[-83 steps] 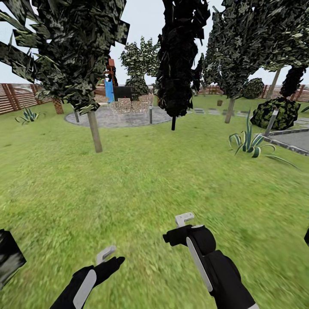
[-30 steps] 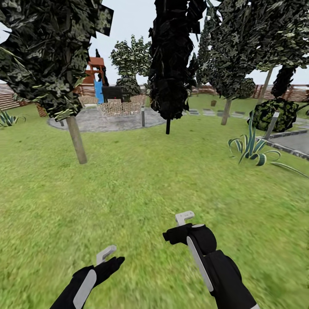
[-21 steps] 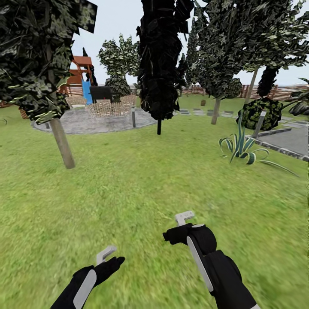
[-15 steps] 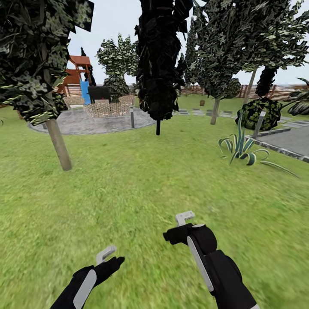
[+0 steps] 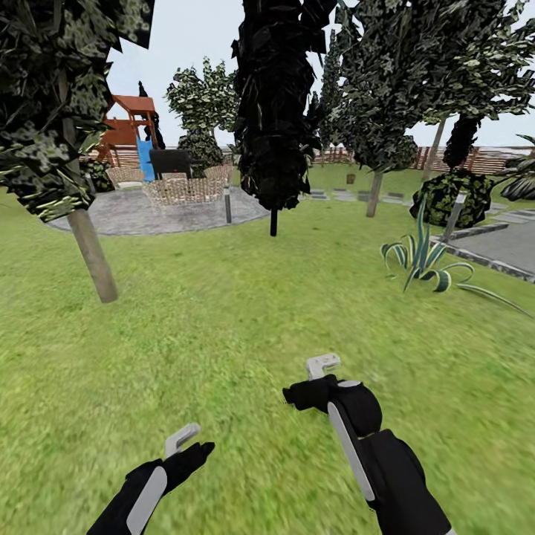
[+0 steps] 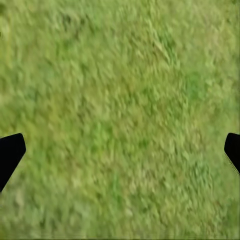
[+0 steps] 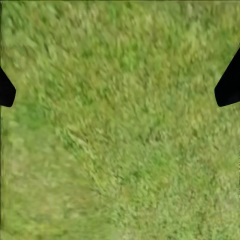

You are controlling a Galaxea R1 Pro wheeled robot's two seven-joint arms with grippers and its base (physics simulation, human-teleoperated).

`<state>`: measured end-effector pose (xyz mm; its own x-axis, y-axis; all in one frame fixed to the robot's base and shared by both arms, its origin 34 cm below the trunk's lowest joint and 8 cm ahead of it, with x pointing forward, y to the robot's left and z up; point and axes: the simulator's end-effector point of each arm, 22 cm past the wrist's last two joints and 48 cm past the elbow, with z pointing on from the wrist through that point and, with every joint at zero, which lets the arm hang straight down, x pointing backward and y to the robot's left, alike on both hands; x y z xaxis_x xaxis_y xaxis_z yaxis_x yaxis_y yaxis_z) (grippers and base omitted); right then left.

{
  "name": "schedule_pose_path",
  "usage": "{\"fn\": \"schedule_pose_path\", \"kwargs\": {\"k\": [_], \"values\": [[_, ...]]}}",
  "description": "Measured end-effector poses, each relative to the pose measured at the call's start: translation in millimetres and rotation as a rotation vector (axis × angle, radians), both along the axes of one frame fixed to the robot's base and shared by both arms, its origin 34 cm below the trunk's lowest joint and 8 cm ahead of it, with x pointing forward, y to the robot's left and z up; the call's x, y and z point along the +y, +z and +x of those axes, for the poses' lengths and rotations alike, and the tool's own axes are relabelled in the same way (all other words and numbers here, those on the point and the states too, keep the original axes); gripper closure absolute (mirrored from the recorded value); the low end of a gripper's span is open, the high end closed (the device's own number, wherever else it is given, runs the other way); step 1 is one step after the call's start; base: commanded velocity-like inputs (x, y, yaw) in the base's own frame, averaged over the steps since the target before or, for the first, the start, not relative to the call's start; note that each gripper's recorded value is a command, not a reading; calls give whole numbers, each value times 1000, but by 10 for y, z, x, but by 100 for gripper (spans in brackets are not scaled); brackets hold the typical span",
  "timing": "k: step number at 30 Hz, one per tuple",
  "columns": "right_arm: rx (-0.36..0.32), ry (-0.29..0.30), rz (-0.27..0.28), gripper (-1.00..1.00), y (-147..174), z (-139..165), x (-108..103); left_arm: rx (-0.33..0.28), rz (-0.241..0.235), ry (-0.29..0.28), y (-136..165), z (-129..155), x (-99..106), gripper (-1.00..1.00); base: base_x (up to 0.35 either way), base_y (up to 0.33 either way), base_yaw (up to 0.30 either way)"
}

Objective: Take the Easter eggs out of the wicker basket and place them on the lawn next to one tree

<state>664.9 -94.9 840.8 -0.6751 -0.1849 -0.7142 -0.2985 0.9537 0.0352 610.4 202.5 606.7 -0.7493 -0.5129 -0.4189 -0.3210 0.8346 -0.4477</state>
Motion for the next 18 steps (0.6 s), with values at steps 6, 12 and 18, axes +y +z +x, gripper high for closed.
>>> {"fn": "schedule_pose_path", "kwargs": {"k": [6, 12, 18], "values": [[-39, 4, 10, -100, 161, 11, 18, -3, -5, 2, -1, 2, -6, -100, 334, 0, 0], [-43, 5, 16, -100, 179, 5, 29, -5, -12, -1, 4, 3, -30, -100, 333, 0, 0], [-44, 7, 15, -100, 181, 2, 35, -6, -14, -6, 8, 3, -64, -100, 333, 0, -13]]}}
